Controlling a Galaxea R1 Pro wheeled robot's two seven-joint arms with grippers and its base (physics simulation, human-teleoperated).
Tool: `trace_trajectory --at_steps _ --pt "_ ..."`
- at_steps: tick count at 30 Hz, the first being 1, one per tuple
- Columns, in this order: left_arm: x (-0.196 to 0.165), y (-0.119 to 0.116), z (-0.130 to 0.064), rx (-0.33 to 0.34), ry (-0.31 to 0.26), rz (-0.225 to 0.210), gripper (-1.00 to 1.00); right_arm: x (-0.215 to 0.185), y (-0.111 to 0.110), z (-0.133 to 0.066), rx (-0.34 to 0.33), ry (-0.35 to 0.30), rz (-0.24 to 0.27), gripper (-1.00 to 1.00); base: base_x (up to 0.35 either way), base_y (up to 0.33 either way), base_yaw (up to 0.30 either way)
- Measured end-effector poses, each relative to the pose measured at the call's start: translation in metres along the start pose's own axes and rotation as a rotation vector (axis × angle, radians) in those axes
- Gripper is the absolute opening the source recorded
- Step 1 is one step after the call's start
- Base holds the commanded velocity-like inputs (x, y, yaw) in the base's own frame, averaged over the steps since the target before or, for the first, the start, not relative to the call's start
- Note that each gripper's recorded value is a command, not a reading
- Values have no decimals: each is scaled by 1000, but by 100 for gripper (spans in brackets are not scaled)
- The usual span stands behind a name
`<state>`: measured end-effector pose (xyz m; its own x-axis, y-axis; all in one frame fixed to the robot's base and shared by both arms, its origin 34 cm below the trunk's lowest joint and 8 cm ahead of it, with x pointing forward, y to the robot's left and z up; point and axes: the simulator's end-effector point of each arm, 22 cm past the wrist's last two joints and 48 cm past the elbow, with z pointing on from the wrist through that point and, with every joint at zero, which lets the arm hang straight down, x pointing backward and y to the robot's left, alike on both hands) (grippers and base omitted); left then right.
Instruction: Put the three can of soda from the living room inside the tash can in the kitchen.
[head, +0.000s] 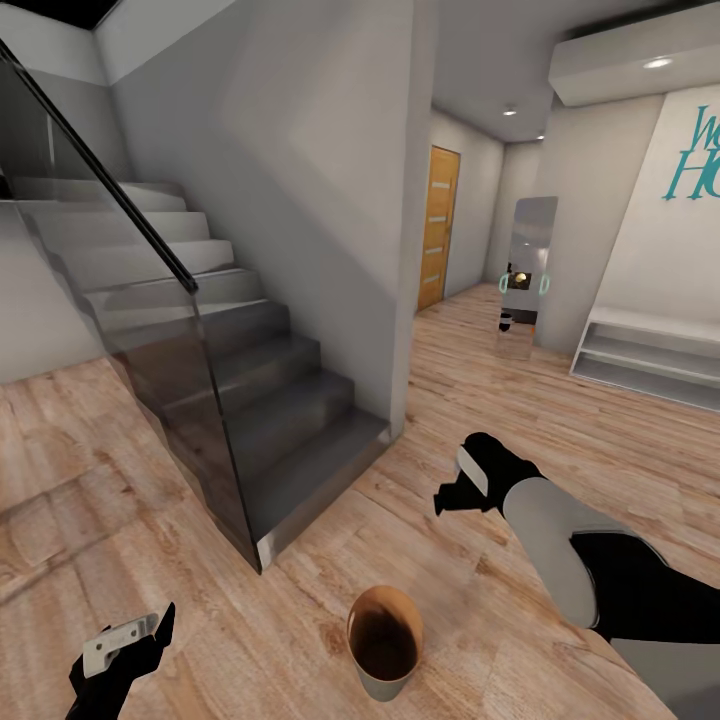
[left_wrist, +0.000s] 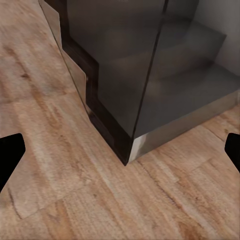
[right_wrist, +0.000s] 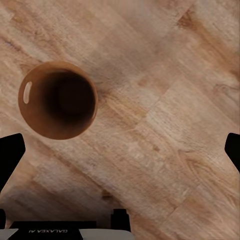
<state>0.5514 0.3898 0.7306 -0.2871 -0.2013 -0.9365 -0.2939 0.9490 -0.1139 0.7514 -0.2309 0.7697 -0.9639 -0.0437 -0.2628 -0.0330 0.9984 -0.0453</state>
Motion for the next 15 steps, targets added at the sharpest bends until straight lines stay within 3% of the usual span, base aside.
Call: trace_trajectory --at_steps 15 --pt "18 2 5 2 0 1 100 3 2 18 0 -13 -2 100 0 0 0"
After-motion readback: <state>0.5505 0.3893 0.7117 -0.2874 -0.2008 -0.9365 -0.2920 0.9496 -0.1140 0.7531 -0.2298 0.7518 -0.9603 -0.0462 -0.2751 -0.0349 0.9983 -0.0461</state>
